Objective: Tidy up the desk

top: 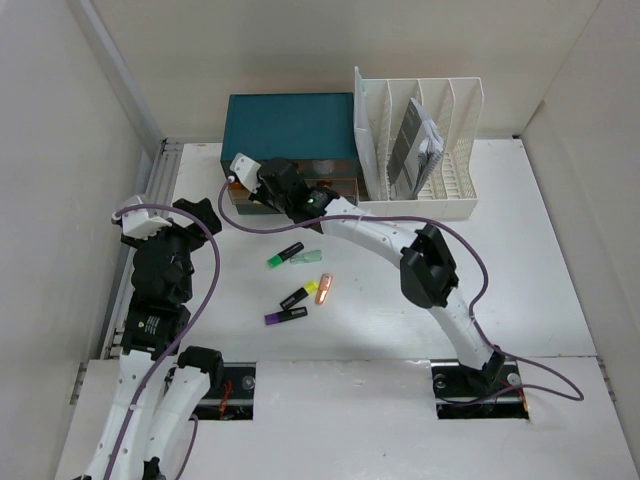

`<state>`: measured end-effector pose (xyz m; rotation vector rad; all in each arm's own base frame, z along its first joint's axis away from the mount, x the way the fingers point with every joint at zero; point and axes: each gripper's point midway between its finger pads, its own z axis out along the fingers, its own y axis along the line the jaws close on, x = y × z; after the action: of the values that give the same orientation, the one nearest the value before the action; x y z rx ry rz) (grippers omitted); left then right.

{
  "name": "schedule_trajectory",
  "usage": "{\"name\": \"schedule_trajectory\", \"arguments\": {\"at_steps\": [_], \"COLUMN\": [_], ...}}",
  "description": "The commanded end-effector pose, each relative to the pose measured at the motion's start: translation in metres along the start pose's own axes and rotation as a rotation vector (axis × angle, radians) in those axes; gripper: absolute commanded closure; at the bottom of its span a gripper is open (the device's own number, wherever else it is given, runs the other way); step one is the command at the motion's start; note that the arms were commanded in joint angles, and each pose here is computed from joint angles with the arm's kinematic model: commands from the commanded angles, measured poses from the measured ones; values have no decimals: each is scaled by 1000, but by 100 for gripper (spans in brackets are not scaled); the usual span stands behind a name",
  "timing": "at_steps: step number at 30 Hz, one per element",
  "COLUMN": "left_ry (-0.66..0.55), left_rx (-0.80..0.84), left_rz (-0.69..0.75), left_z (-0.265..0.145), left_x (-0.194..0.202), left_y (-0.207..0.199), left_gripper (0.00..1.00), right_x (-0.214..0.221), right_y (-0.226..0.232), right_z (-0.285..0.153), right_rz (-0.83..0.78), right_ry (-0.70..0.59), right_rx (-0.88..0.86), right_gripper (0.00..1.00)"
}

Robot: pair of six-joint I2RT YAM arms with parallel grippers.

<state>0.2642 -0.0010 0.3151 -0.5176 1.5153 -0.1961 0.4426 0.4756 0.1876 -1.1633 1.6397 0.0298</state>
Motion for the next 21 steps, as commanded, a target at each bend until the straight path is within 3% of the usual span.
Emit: {"name": "schedule_trajectory", "arguments": {"at_steps": [1,13,21], "left_ry": [-30,-30,-22], "left_rx": [0,0,-4], "left_rz": [-9,-9,-5], "left_z": [1,1,3], "left_x": [-7,-7,-4], "left_y": [-1,-1,-1], "left_gripper": [3,3,3], "right_x": [27,59,52], "right_y": [-21,-44,-42], "right_z": [11,25,16], "right_rz": [19,5,8], "right_ry": [87,149,122], "right_rx": [113,191,156], "right_gripper": [100,100,100]}}
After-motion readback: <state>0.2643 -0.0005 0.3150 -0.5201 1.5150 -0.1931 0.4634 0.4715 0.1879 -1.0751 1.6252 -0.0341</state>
